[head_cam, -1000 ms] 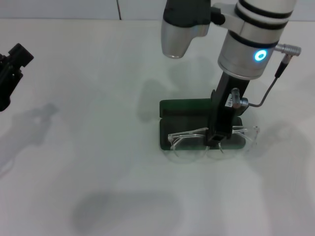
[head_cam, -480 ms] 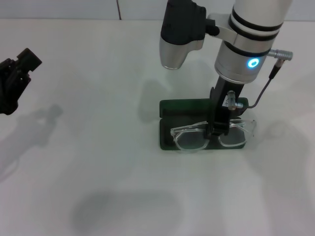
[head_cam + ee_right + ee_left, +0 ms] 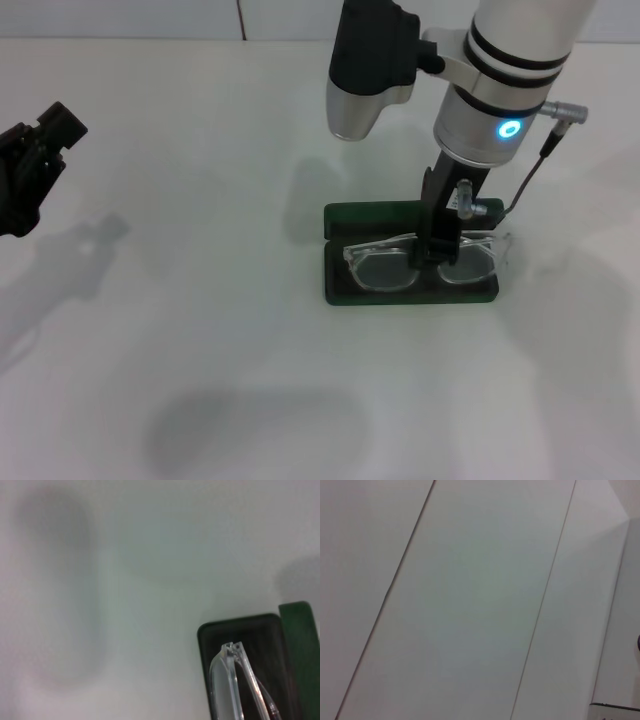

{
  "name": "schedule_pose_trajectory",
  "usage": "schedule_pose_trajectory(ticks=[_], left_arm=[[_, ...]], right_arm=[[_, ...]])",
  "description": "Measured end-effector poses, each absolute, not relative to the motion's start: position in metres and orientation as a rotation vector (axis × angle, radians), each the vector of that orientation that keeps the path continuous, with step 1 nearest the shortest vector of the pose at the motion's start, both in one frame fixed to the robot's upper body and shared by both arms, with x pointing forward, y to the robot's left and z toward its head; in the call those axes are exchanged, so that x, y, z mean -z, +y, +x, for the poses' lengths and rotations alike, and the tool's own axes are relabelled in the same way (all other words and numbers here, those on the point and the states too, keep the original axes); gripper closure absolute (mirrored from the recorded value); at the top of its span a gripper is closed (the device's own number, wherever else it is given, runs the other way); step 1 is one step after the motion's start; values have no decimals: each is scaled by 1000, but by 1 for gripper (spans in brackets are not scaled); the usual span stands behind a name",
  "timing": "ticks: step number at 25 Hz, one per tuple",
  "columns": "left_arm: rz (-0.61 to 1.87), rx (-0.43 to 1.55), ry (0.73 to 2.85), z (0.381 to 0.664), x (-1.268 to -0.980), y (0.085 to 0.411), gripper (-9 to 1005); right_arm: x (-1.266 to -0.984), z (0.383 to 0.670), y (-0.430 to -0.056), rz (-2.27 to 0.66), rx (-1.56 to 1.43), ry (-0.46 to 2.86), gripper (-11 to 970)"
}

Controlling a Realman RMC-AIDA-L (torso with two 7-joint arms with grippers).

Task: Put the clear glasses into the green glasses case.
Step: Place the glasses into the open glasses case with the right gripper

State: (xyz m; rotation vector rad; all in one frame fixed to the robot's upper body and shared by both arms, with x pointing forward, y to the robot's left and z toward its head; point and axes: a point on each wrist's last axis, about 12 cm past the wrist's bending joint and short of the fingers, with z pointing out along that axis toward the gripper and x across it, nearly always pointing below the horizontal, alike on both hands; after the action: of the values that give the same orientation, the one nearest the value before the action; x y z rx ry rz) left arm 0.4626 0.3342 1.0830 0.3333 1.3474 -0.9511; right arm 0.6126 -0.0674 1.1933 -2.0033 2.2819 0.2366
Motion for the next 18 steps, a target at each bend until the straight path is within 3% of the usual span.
schedule_pose_trajectory(ticks=[18], left_arm=[[327, 947, 1348, 461, -1080, 333, 897]], right_arm=[[-1187, 613, -71, -1989, -260, 2294, 890]])
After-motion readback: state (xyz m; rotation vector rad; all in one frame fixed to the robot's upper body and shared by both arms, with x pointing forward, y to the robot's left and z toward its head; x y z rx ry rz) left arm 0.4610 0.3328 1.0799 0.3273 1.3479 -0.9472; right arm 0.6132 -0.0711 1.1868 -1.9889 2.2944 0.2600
